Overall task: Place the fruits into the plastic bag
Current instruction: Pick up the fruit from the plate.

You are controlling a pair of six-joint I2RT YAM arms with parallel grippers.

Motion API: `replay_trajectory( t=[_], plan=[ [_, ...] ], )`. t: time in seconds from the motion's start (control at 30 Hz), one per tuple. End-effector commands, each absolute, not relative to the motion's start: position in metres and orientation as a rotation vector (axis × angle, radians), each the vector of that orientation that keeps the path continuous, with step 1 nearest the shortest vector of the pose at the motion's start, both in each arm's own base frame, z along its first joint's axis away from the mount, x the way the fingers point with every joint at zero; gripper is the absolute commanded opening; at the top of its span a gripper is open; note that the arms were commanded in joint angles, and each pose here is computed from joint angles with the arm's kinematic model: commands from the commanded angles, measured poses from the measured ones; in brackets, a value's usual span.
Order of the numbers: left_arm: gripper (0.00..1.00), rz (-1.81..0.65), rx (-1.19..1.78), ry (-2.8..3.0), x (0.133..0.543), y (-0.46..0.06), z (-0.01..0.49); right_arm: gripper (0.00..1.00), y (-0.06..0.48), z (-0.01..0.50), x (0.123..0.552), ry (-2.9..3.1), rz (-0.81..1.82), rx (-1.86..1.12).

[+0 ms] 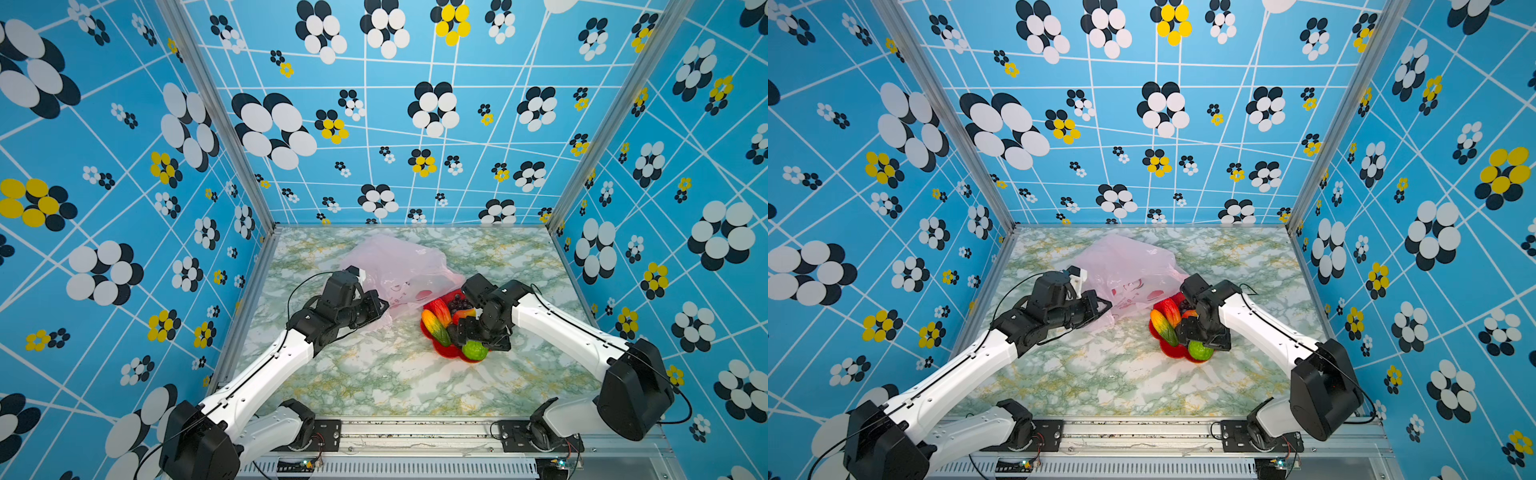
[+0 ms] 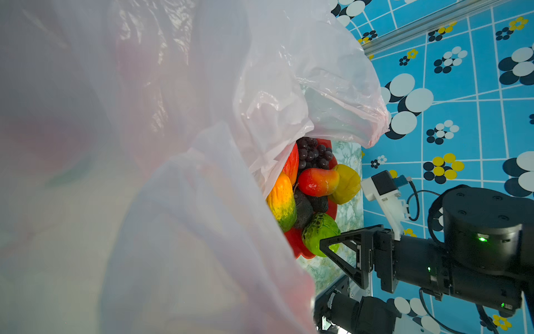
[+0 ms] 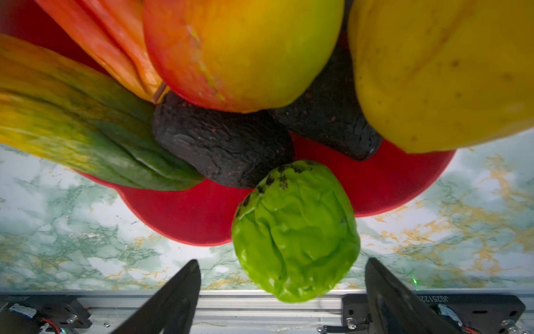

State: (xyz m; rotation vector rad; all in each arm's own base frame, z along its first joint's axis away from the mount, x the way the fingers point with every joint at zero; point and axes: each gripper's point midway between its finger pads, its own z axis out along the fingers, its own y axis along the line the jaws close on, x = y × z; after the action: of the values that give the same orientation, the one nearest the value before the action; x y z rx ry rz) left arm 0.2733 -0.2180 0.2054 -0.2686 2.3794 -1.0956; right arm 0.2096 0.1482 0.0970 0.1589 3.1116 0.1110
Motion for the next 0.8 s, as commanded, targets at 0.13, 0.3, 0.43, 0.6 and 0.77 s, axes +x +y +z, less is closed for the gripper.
replay_trajectory(
  t=[0.13, 0.3, 0.43, 0.6, 0.77],
  plan=[
    [0.00, -1.088, -0.273, 2.364, 0.268, -0.217, 0.212, 0.87, 0.148, 0.076, 0.209, 3.156, 0.046, 0.113],
    [0.00, -1.079, -0.260, 2.368, 0.267, -0.216, 0.213, 0.86, 0.144, 0.073, 0.211, 3.152, 0.008, 0.115],
    [0.00, -1.083, -0.252, 2.374, 0.265, -0.216, 0.212, 0.85, 0.143, 0.070, 0.212, 3.153, -0.010, 0.127],
    [0.00, -1.083, -0.248, 2.374, 0.265, -0.216, 0.213, 0.72, 0.142, 0.069, 0.212, 3.160, -0.034, 0.127],
    [0.00, -1.082, -0.248, 2.374, 0.264, -0.215, 0.213, 0.59, 0.137, 0.077, 0.211, 3.152, -0.055, 0.123]
  ],
)
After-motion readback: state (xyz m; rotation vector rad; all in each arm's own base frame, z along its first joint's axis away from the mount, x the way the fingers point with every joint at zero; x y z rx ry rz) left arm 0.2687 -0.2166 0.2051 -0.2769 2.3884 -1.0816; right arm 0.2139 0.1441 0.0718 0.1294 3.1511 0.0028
